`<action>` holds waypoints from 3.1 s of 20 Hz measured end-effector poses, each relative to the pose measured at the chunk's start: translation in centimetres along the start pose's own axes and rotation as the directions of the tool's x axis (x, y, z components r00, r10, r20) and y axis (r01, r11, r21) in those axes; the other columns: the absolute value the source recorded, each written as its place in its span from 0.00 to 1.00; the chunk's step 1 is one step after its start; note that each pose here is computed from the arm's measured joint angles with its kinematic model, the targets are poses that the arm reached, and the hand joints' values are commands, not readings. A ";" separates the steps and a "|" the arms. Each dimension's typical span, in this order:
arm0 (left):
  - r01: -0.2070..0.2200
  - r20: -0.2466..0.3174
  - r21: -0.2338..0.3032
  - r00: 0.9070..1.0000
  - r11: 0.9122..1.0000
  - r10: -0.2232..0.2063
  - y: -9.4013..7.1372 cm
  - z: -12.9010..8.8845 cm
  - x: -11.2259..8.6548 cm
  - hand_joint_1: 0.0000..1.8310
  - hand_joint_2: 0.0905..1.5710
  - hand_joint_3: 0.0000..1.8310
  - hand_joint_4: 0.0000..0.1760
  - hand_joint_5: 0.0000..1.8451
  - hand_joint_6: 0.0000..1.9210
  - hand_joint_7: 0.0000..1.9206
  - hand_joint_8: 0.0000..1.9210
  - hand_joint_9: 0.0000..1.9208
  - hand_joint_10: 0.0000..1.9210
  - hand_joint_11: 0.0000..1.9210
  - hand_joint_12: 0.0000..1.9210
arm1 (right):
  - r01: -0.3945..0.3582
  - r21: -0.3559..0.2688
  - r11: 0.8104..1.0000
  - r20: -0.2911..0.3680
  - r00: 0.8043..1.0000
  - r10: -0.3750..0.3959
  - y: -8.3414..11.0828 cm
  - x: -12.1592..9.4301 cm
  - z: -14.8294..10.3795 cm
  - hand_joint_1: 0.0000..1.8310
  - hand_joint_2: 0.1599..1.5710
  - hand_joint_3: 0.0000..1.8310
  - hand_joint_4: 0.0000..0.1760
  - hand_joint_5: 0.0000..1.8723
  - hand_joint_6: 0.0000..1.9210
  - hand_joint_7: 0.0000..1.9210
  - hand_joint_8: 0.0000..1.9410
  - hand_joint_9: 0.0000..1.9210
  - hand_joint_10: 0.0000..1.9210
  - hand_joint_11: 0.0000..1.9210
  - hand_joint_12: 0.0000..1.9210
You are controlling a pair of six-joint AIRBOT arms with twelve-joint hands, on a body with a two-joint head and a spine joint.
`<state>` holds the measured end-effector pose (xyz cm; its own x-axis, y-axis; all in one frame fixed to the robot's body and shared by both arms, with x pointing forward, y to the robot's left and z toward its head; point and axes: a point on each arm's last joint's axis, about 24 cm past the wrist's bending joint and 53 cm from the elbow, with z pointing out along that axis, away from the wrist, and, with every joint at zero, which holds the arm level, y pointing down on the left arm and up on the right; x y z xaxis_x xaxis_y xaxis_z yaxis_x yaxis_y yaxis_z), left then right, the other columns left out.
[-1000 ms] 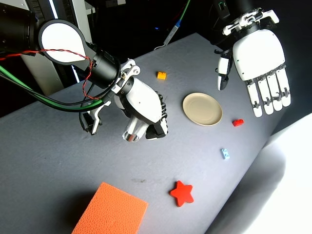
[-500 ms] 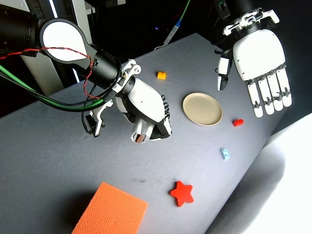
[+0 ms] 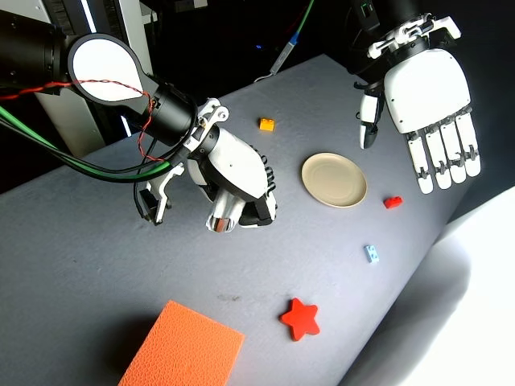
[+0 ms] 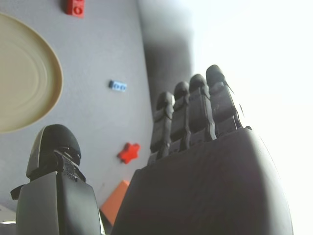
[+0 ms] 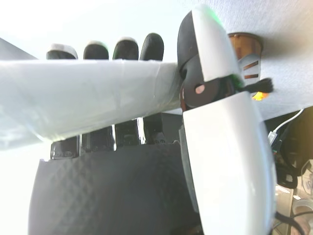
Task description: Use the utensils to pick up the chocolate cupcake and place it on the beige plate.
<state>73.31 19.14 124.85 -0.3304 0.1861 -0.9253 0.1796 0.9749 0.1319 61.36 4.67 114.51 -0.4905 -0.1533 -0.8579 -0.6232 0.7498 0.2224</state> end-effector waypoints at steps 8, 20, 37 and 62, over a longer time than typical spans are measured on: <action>0.000 0.000 0.000 1.000 1.000 0.000 0.0 0.0 0.0 0.27 0.64 0.00 0.00 0.06 0.00 0.05 0.00 0.04 0.00 0.00 0.09 | -0.083 0.004 0.997 0.036 0.996 0.083 -0.4 -1.7 -0.5 0.63 0.80 0.00 0.00 0.34 0.69 0.35 0.86 0.23 0.90 0.30 1.00; 0.001 0.000 0.001 1.000 1.000 -0.001 0.0 0.0 0.0 0.27 0.64 0.00 0.00 0.06 0.00 0.03 0.00 0.04 0.00 0.00 0.06 | -0.176 0.008 0.984 0.118 0.978 0.173 -1.6 -5.9 -0.6 0.72 0.75 0.00 0.00 0.41 0.61 0.39 0.69 0.41 0.81 0.43 0.89; 0.002 -0.001 0.003 1.000 1.000 -0.002 -0.1 0.0 0.0 0.28 0.64 0.00 0.00 0.05 0.00 0.05 0.00 0.05 0.00 0.00 0.09 | -0.286 -0.031 0.958 0.172 0.942 0.287 -0.5 -10.6 2.9 0.73 0.73 0.00 0.00 0.43 0.58 0.42 0.66 0.41 0.80 0.41 0.84; 0.002 0.010 0.014 1.000 1.000 -0.002 -0.5 0.2 -0.4 0.27 0.64 0.00 0.00 0.06 0.00 0.05 0.00 0.05 0.00 0.00 0.12 | -0.341 -0.043 0.939 0.167 0.924 0.343 0.8 -10.8 11.6 0.74 0.72 0.00 0.00 0.45 0.55 0.45 0.60 0.42 0.79 0.35 0.90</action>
<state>73.51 18.60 125.07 -0.3215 0.1825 -0.9292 0.1920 0.9734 0.1248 73.18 14.42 118.57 -0.5656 0.2226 -0.7941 -0.4444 0.7288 0.5209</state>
